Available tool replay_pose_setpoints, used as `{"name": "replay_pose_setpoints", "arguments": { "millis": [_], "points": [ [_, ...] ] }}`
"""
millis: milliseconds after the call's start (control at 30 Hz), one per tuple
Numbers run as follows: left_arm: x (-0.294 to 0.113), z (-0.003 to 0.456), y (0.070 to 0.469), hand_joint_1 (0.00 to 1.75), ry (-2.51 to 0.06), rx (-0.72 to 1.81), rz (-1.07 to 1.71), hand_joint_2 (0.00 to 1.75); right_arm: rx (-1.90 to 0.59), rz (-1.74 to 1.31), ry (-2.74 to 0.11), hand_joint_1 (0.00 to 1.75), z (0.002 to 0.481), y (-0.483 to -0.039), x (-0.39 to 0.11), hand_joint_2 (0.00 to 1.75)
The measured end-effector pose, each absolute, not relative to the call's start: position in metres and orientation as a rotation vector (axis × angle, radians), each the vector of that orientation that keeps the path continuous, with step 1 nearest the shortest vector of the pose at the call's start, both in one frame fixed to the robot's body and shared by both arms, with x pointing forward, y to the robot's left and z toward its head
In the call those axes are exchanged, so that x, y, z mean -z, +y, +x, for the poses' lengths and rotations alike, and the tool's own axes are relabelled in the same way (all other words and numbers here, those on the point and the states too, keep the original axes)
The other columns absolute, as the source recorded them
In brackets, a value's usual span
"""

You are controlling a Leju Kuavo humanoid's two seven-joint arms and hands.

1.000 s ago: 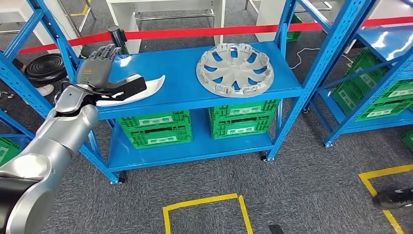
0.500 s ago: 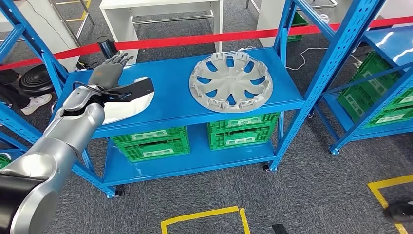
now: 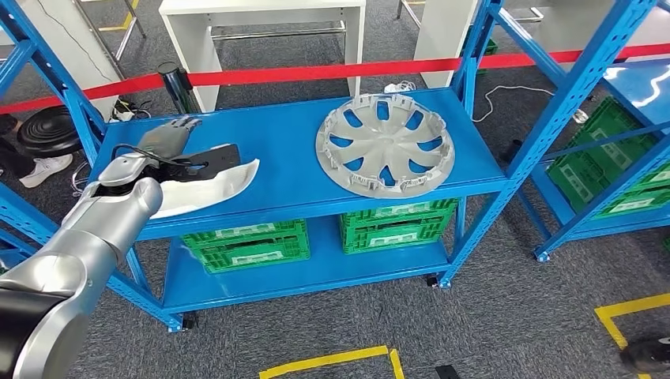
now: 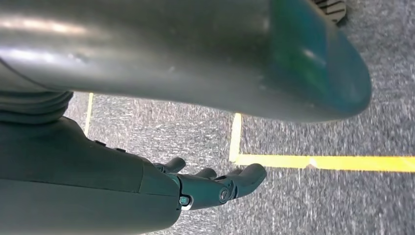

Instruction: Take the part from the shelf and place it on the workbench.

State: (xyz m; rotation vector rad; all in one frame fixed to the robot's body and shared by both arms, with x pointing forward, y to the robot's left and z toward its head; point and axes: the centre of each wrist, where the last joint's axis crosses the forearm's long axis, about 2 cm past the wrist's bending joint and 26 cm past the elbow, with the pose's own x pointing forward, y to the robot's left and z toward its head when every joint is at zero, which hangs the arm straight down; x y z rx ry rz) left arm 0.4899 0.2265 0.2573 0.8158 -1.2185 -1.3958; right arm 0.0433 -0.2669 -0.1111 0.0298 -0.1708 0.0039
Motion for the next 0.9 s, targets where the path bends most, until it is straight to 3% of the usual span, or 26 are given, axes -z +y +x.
{"name": "replay_pose_setpoints", "arguments": {
  "millis": [367, 900],
  "points": [
    [-0.234, 0.484, 0.253, 0.00, -0.920, 1.561, 0.665, 1.75, -0.022, 0.028, -0.163, 0.00, 0.044, -0.267, 0.111, 0.00],
    [-0.228, 0.483, 0.269, 0.00, -0.870, 1.576, 0.656, 1.75, -0.024, 0.029, -0.164, 0.00, 0.044, -0.267, 0.111, 0.00]
  ]
}}
